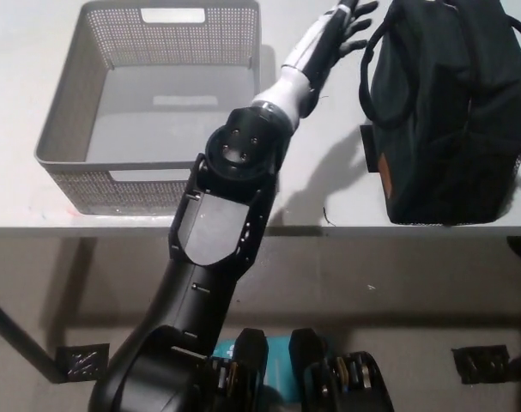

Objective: Use both hands to pick up a lunch bag on the right hand side and place it into a container on the left hand side

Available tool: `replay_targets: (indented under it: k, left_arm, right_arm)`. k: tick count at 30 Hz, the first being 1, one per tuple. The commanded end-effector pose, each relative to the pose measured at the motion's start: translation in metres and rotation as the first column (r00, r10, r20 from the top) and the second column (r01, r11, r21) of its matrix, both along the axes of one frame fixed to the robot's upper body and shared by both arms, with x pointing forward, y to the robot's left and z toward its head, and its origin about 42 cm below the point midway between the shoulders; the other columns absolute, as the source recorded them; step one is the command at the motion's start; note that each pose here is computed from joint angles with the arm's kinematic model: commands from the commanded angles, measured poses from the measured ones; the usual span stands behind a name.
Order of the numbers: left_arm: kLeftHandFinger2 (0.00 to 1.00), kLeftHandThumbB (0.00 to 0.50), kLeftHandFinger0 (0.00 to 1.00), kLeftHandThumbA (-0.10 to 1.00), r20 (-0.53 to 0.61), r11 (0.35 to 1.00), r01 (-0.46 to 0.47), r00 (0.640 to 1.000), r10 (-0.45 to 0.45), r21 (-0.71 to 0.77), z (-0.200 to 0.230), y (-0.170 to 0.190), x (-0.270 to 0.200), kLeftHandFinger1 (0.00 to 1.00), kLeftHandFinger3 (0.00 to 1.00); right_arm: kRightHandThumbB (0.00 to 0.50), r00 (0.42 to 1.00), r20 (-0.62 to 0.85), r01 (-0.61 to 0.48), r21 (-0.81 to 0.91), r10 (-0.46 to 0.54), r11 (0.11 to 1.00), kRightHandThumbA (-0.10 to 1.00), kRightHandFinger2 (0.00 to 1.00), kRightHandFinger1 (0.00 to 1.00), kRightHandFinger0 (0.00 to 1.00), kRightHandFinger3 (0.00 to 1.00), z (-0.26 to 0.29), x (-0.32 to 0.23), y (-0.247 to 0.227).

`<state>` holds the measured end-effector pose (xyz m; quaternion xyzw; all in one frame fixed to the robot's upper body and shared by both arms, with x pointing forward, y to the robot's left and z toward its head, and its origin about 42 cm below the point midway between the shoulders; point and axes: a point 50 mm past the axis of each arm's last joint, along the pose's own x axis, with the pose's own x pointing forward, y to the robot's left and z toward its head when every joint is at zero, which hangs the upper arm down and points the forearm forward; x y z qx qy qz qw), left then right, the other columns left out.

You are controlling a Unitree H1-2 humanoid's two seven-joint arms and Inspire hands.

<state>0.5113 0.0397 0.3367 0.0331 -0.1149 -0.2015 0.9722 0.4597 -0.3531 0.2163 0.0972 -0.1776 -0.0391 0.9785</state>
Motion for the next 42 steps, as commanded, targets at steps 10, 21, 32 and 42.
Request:
replay_targets:
  k: [10,21,32,42]
  left_arm:
    - [1.0,0.445,1.0,1.0,-0.014,0.996,-0.087,0.996,0.086,-0.026,0.004,0.01,0.029,1.0,1.0]
    - [1.0,0.383,1.0,1.0,-0.089,0.998,-0.025,0.996,0.03,0.061,-0.044,-0.039,0.021,1.0,1.0]
    - [1.0,0.361,1.0,1.0,-0.118,0.989,0.046,0.993,-0.03,0.138,-0.067,-0.069,0.012,1.0,1.0]
    - [1.0,0.384,1.0,1.0,-0.162,0.965,0.089,0.986,-0.049,0.246,-0.09,-0.084,0.004,1.0,1.0]
  right_arm:
    - [0.299,0.998,0.04,-0.042,0.053,0.04,0.998,1.0,1.0,1.0,1.0,1.0,0.012,0.014,-0.001]
    - [0.293,0.996,-0.051,-0.062,0.121,0.068,0.991,1.0,1.0,1.0,1.0,1.0,-0.019,0.039,0.025]
    - [0.282,0.991,-0.088,-0.08,0.187,0.098,0.979,1.0,1.0,1.0,1.0,1.0,-0.036,0.049,0.054]
    - [0.247,0.974,-0.156,-0.123,0.248,0.165,0.961,1.0,1.0,1.0,1.0,1.0,-0.047,0.054,0.133]
